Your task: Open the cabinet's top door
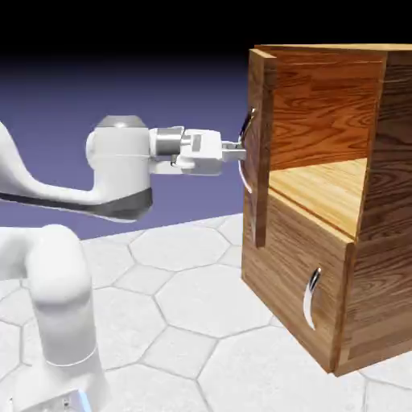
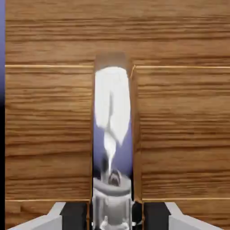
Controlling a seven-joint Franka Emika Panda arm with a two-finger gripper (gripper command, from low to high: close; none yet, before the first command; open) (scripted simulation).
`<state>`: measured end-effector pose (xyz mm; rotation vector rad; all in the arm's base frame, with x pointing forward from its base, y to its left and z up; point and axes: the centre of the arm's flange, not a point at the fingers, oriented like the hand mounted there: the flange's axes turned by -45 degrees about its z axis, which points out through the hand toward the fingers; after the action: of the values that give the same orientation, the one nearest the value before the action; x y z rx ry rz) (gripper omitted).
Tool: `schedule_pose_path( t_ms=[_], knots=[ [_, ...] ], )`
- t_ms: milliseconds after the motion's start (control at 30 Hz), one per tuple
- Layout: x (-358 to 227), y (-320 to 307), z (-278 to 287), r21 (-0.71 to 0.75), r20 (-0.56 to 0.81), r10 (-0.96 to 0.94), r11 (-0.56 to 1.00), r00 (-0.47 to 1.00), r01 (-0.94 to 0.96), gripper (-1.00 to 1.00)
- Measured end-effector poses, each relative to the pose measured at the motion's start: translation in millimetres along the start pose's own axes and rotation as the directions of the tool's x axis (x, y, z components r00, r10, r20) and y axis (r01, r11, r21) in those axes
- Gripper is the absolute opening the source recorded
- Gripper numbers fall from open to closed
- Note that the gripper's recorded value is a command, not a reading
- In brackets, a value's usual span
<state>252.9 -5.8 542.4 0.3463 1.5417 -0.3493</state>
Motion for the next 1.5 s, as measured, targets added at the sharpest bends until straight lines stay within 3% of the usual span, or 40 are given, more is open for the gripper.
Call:
schedule_pose_path(
  t_ms=[800, 1500],
  knots=[
    [-0.3, 74.7, -125.3, 0.347, -0.001, 0.001, 0.938, 1.0, -0.001, -1.0],
    [-0.8, 244.7, -242.7, 0.757, -0.001, 0.002, 0.653, 1.0, 0.0, -1.0]
  ],
)
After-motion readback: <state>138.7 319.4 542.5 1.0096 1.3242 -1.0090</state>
